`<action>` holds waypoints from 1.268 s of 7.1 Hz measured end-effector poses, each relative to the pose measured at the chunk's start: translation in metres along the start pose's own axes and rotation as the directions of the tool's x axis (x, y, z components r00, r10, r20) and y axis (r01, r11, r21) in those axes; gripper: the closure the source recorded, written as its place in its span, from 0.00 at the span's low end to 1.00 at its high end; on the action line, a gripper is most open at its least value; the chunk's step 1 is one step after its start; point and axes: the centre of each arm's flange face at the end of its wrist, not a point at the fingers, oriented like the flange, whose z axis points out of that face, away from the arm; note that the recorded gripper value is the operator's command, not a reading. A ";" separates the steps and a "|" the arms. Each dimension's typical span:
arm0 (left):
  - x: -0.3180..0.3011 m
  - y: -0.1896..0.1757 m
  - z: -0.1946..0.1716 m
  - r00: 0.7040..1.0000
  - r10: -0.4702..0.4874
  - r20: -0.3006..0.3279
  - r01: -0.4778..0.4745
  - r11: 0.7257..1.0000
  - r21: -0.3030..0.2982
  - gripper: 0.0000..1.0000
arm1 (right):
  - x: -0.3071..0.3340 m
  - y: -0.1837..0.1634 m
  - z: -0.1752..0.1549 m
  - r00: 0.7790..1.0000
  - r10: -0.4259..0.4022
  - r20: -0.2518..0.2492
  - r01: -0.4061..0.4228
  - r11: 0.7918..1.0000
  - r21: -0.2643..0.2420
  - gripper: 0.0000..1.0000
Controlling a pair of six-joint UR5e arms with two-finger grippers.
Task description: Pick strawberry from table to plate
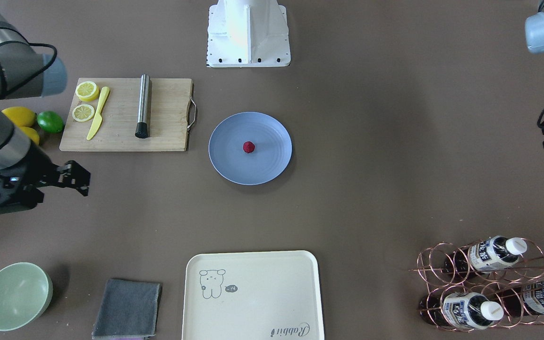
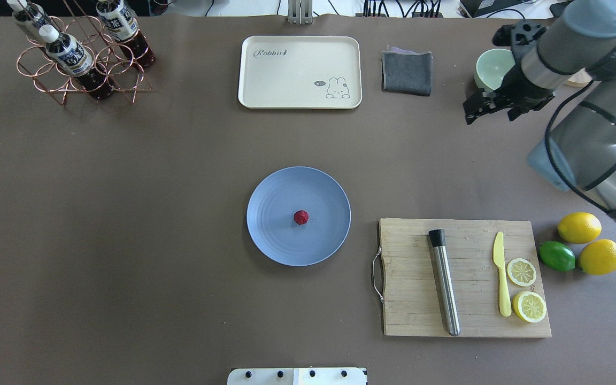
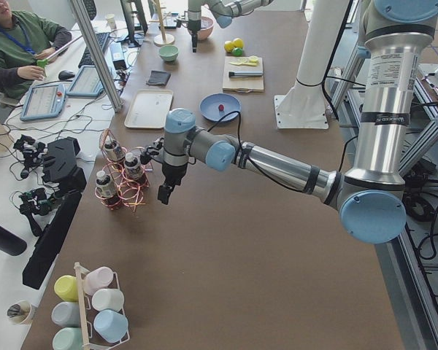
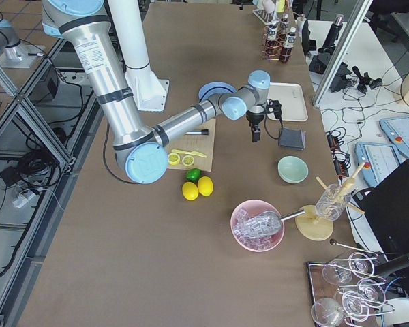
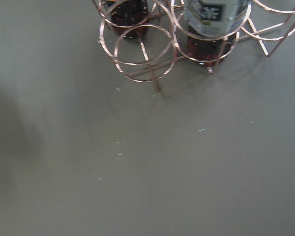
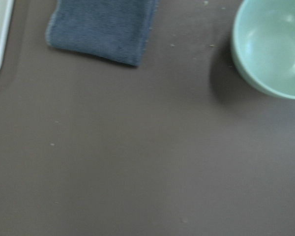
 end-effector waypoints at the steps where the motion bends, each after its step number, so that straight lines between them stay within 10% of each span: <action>1: -0.033 0.011 -0.017 1.000 0.024 -0.011 -0.024 1.000 -0.014 0.02 | 0.085 0.013 -0.014 1.000 -0.013 -0.011 0.013 1.000 -0.011 0.00; 5: -0.076 0.038 -0.015 0.998 0.041 -0.037 -0.043 0.998 -0.046 0.02 | 0.354 0.078 -0.063 0.999 0.015 -0.039 -0.016 1.000 -0.008 0.00; 9: -0.083 0.047 -0.008 0.999 0.024 -0.038 -0.026 0.998 -0.062 0.02 | 0.419 0.125 -0.109 0.994 0.100 -0.048 -0.099 0.995 0.025 0.00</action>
